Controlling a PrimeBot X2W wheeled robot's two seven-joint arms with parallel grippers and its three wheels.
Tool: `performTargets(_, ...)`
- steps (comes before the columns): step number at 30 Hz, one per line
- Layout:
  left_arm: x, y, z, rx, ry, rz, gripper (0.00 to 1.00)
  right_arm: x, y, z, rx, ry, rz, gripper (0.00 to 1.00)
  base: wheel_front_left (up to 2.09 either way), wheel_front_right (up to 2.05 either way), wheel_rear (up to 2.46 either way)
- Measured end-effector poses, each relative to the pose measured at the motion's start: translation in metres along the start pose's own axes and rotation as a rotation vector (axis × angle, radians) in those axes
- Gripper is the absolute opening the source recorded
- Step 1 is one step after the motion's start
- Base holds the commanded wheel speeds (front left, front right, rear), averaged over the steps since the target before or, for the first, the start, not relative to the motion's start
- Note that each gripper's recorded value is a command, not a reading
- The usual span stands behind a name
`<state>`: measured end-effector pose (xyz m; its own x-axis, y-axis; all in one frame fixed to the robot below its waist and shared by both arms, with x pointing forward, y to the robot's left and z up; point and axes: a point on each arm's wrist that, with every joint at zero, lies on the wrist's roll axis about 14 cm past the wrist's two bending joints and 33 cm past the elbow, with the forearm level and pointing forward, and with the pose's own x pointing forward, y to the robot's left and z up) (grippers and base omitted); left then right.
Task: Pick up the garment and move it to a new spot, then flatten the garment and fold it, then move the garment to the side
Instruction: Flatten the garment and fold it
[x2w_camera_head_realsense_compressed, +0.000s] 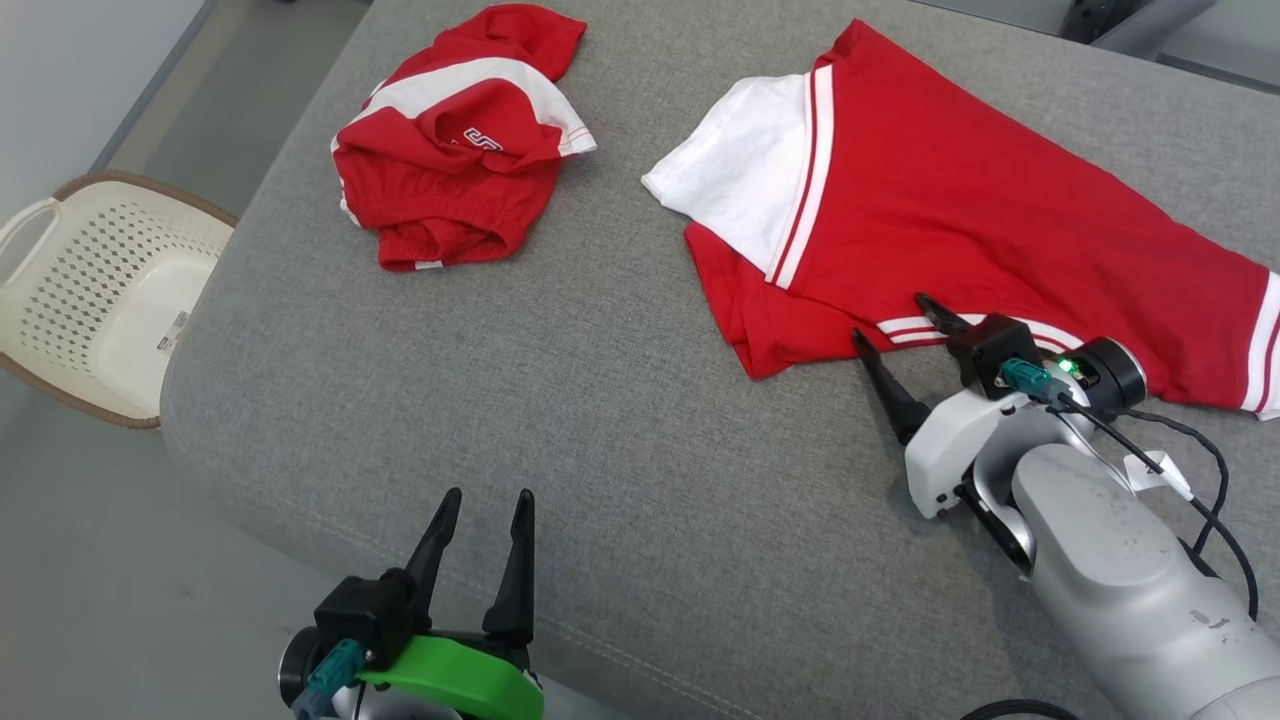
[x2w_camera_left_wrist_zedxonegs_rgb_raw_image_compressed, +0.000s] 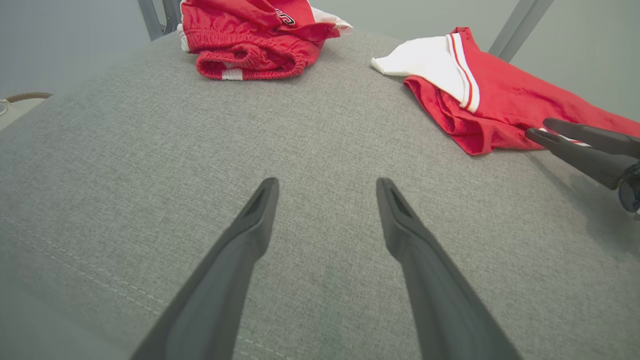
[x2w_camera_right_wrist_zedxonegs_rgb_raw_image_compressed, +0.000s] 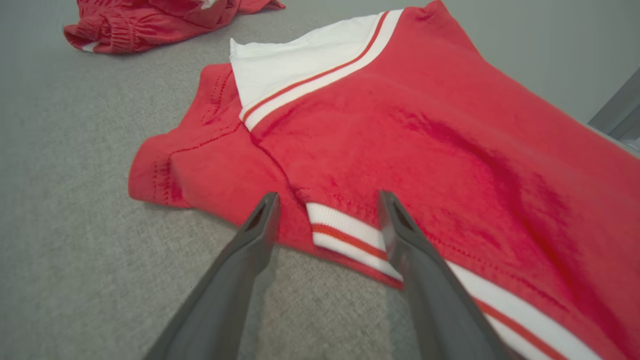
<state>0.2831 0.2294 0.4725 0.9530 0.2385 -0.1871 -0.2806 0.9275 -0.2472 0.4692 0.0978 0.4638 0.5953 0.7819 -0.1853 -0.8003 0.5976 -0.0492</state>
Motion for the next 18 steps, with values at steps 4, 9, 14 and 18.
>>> performTargets(4,0.0,0.0,-0.002,0.0,0.008,0.006,1.0,0.005,-0.006,-0.001,-0.009,0.0,-0.01,1.0,0.0,0.0,0.0)
performTargets(9,0.0,0.003,-0.003,-0.002,0.011,0.018,1.0,0.007,-0.01,-0.003,-0.011,0.004,-0.021,1.0,0.0,0.0,0.0)
performTargets(14,0.0,0.004,-0.003,-0.001,0.014,0.021,1.0,0.007,-0.012,-0.005,-0.023,0.008,-0.029,0.66,0.0,0.0,0.0)
performTargets(18,0.002,0.003,-0.003,-0.003,0.015,0.018,1.0,0.007,-0.02,-0.003,0.005,-0.002,-0.061,0.0,0.0,0.0,0.0)
